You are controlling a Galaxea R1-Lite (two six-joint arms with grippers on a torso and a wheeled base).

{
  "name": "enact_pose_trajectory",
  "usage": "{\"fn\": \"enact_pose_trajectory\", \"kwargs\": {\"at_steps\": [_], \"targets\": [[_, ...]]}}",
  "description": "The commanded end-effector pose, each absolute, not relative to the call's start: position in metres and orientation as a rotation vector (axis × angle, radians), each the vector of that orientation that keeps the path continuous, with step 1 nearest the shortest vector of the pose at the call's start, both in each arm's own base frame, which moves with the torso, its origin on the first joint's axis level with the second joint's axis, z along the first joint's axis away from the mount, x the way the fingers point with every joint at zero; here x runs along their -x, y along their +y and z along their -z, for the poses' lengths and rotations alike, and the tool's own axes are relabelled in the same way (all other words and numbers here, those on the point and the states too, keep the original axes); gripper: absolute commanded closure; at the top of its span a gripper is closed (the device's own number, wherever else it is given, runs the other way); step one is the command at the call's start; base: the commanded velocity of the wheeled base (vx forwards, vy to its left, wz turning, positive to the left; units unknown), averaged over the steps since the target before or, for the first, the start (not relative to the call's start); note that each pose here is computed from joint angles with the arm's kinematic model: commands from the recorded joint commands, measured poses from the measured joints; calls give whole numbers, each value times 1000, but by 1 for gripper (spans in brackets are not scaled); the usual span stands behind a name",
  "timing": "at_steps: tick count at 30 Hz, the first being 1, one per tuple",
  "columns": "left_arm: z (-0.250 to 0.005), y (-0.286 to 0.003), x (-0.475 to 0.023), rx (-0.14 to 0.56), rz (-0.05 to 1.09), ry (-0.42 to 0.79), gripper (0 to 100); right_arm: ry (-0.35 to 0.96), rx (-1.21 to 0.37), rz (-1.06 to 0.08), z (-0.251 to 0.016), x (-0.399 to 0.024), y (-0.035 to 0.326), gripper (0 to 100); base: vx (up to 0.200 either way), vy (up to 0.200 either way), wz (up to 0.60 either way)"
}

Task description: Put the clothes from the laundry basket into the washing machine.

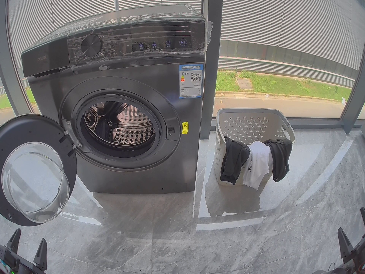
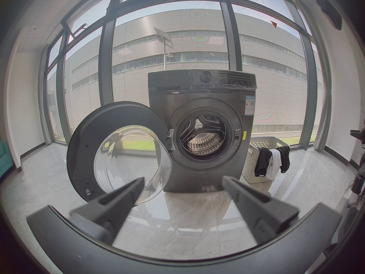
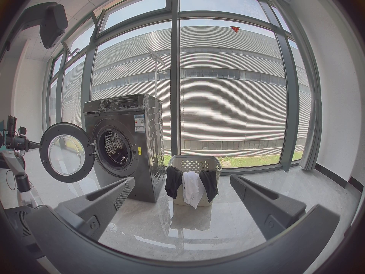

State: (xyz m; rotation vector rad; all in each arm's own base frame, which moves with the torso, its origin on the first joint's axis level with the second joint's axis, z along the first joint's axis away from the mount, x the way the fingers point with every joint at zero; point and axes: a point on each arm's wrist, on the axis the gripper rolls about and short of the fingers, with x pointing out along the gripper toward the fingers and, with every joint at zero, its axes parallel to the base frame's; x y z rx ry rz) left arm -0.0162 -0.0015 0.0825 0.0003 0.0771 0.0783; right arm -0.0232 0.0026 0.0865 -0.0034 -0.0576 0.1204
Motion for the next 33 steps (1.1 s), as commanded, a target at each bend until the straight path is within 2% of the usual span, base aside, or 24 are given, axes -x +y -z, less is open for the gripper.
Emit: {"fn": "enact_pose_trajectory", "kwargs": {"at_steps": [1,5,20,33], "targets": [[-78,-1,15,0,-78,95,0,-58,3,-121,-82,23,3,0,0,0,0],[-78,-1,15,0,-78,95,0,-58,3,-121,-82,23,3,0,0,0,0],[-78,-1,15,1,-78,95,0,-58,0,-121,-81,23,3,0,0,-200,0],[-78,-1,15,0,-78,95,0,-60,-24,-125,-82,23,3,0,0,0,0]]}}
